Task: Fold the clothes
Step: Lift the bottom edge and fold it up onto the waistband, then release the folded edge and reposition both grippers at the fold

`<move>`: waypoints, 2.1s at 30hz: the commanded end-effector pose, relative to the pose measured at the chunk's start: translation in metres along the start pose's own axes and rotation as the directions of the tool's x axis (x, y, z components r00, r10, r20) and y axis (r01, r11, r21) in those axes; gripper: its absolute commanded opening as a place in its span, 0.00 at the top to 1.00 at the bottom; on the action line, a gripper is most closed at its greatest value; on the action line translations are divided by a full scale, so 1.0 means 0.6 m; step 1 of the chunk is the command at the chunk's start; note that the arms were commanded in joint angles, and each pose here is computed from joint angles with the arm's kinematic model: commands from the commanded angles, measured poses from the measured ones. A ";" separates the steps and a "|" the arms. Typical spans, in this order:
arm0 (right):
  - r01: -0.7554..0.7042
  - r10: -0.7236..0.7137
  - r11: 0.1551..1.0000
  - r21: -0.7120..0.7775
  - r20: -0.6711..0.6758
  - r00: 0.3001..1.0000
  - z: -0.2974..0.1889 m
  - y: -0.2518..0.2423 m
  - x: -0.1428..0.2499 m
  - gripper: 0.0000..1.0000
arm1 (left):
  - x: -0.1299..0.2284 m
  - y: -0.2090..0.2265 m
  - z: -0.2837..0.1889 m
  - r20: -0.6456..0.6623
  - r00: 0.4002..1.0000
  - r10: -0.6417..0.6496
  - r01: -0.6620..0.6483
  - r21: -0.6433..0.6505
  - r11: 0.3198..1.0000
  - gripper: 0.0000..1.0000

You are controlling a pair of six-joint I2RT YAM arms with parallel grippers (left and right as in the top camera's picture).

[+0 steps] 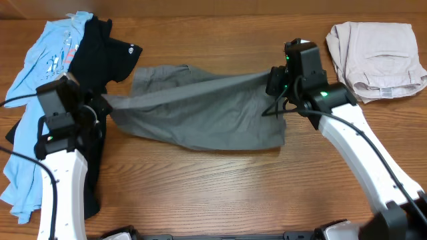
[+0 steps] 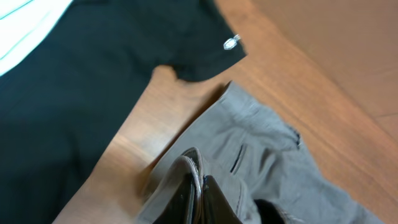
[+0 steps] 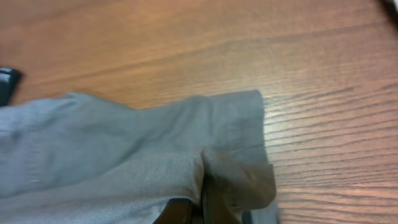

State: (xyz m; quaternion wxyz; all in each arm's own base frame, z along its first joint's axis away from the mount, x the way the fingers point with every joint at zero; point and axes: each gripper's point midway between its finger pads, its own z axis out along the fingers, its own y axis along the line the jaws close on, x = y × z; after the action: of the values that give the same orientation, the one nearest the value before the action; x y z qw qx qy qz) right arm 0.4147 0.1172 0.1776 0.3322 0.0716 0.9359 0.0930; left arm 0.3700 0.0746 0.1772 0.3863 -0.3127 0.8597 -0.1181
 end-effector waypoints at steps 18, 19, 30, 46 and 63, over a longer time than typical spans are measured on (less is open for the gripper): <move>-0.062 0.061 0.990 0.127 0.011 0.998 0.107 -0.089 -0.021 0.96 | -0.022 -0.061 0.149 0.125 0.988 0.093 -0.096 0.017 0.995 0.82; -0.065 0.063 0.990 0.128 0.013 0.998 0.109 -0.091 -0.022 0.92 | -0.027 -0.065 0.149 0.138 0.986 0.093 -0.098 0.024 0.995 0.75; -0.075 0.076 0.994 0.085 -0.009 0.997 0.076 -0.086 -0.038 0.00 | -0.030 -0.116 0.133 0.147 0.971 0.189 -0.213 0.164 0.963 0.00; 0.036 -0.035 0.999 -0.003 -0.323 0.946 0.140 -0.080 0.091 0.11 | 0.083 -0.074 0.119 -0.145 0.916 0.374 -0.350 0.166 0.922 0.00; 0.011 -0.012 1.000 -0.006 -0.370 0.929 0.212 -0.087 0.128 0.28 | 0.096 -0.063 0.117 -0.185 0.912 0.367 -0.343 0.149 0.927 0.02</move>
State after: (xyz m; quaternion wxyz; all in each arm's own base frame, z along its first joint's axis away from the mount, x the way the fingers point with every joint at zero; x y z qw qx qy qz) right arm 0.4215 0.0947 0.0151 0.1340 0.0439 0.9854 0.0957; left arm 0.4035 0.0124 0.0944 0.3031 -0.1322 0.9352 -0.1269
